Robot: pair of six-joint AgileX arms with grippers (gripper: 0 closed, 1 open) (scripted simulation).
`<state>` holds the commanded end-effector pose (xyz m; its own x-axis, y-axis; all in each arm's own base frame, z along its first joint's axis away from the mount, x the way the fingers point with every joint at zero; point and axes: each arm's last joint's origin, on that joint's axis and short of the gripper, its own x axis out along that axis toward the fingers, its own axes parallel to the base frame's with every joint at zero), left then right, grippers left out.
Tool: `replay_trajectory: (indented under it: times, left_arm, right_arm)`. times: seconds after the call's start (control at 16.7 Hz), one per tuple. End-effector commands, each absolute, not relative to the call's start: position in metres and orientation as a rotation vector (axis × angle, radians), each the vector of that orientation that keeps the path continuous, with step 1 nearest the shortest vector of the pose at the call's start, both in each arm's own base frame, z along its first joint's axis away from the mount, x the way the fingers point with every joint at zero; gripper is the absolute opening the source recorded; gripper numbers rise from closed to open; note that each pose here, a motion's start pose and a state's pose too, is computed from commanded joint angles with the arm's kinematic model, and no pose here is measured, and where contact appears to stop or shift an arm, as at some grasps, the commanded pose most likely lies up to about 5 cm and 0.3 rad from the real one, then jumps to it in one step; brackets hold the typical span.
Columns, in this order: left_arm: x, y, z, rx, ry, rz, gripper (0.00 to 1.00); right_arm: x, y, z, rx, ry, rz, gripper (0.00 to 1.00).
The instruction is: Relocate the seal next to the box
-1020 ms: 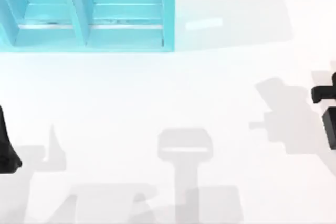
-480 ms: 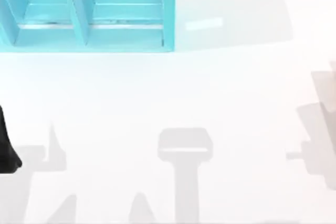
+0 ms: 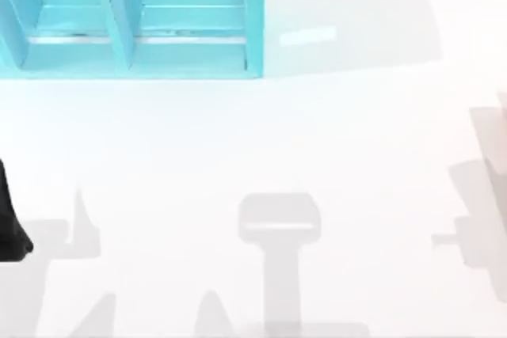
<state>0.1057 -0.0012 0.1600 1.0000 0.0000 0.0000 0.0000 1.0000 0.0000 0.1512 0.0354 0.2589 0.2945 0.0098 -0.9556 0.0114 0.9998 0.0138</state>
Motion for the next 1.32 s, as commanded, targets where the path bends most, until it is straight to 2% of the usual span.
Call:
replay_trajectory:
  times: [0.24,0.54,1.32]
  left_arm:
    - [0.106,-0.001,0.160,0.000,0.000,0.000,1.00]
    - [0.106,-0.001,0.160,0.000,0.000,0.000,1.00]
    - [0.106,-0.001,0.160,0.000,0.000,0.000,1.00]
  right_arm:
    - [0.156,0.036,0.226,0.019,1.266,0.004,0.00]
    - [0.157,0.035,0.222,0.018,1.271,0.001,0.00]
    - [0.157,0.035,0.222,0.018,1.271,0.001,0.98]
